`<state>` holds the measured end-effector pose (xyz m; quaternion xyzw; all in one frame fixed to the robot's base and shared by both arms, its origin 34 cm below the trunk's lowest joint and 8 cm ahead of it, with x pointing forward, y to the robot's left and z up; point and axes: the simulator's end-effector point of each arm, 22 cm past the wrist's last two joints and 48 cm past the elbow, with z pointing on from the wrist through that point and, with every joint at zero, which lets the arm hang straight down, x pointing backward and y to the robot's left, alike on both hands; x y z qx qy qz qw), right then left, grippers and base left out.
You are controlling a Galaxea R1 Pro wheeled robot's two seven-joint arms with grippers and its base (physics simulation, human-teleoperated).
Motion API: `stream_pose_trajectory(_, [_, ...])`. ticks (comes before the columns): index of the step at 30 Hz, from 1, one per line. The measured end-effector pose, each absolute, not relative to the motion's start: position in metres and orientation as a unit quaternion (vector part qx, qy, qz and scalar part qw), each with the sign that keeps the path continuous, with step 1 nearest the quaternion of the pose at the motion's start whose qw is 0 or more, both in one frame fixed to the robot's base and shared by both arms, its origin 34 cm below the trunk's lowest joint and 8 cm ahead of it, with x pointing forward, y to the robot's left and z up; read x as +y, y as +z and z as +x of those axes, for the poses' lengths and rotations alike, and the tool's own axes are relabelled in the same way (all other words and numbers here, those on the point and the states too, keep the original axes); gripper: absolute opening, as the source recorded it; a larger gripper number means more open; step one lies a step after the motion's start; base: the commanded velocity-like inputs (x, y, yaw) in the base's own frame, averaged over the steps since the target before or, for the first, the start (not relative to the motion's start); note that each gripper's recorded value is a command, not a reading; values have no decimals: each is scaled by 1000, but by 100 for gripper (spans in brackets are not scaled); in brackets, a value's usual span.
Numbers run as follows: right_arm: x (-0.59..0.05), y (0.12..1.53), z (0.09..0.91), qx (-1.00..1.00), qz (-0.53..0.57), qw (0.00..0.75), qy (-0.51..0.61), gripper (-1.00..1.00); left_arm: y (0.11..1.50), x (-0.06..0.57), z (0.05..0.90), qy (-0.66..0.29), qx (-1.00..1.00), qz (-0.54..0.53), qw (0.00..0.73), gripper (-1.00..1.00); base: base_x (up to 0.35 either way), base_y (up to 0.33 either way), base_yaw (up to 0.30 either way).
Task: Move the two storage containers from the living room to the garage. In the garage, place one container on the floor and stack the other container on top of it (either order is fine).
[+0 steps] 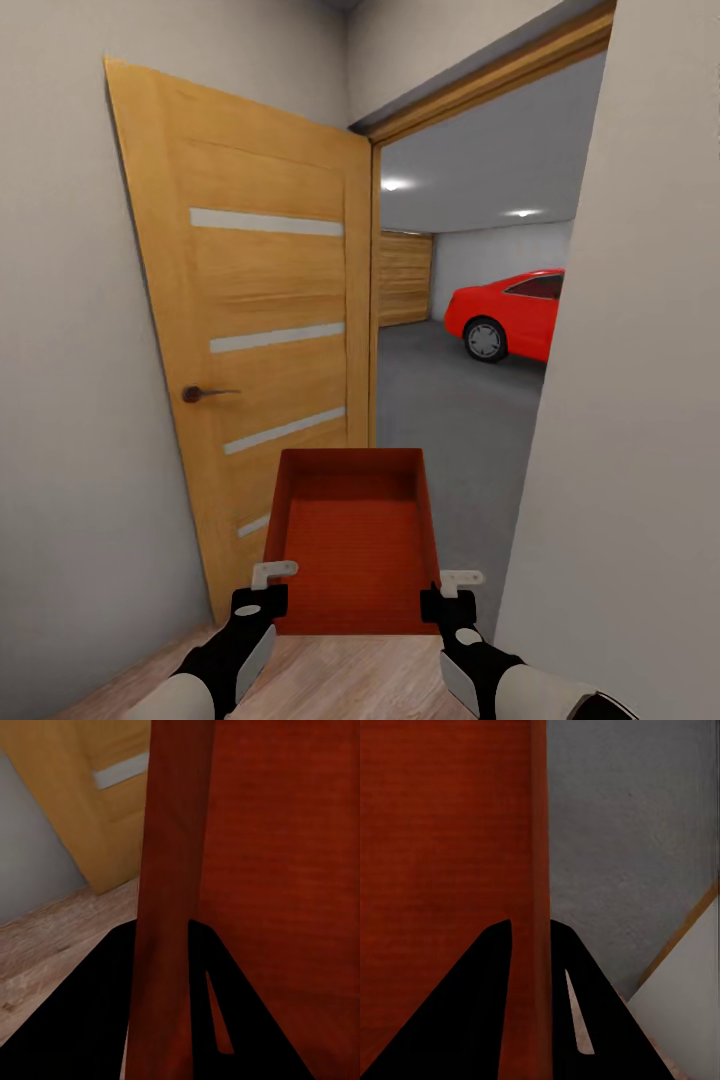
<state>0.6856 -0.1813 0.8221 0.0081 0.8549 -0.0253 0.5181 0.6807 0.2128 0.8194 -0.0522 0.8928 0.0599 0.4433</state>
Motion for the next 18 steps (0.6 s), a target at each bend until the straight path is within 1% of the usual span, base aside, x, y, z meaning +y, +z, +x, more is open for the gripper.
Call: stream_pose_trajectory(18, [-181, 822, 685, 855, 8, 518, -25, -100, 819, 213, 680, 60, 893, -52, 443, -100, 250, 230, -285])
